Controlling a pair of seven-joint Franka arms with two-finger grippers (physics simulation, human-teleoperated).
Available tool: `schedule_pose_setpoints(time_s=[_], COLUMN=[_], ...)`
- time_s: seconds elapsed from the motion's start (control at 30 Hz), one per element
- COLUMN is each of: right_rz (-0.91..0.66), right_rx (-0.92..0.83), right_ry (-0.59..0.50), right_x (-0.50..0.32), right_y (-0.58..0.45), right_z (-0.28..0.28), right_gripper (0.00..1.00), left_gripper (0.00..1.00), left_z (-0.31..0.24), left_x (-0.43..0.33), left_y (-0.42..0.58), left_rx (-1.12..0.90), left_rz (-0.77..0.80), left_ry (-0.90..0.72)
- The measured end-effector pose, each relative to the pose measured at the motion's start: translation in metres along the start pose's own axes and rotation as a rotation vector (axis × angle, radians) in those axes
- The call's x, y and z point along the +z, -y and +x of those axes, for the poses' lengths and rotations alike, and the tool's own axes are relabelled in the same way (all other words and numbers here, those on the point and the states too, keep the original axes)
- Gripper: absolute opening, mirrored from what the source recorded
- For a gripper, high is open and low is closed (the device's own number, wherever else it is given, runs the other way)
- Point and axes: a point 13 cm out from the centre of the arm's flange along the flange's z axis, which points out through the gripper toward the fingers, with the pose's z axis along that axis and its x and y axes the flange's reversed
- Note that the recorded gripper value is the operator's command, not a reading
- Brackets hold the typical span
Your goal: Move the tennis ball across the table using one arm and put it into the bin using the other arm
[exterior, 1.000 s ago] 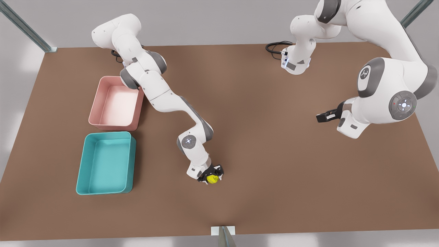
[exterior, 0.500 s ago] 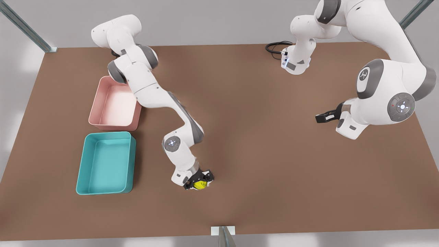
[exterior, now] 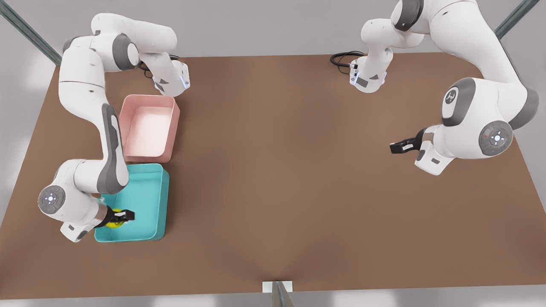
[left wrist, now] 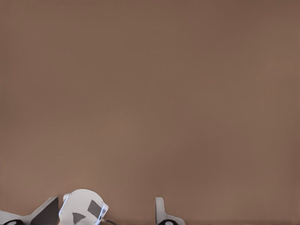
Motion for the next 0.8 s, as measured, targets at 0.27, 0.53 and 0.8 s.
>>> schedule_pose_setpoints(time_s=[0.27, 0.53, 0.8], right_rz=[-0.032, -0.006, 0.012], right_rx=[-0.176, -0.267, -0.123], right_ry=[-0.108, -0.067, -0.053], right_x=[0.036, -0.120, -0.257], right_y=[0.021, -0.059, -0.067], right_z=[0.032, 0.054, 0.126], right_gripper=[1.00, 1.00, 1.00], left_gripper=[1.00, 1.00, 1.00], left_z=[-0.001, -0.003, -0.003], left_x=[0.002, 0.004, 0.005], left_y=[0.001, 0.001, 0.001], left_rx=[0.002, 0.001, 0.000], left_rz=[-0.001, -0.003, -0.003], left_ry=[-0.004, -0.007, -0.009])
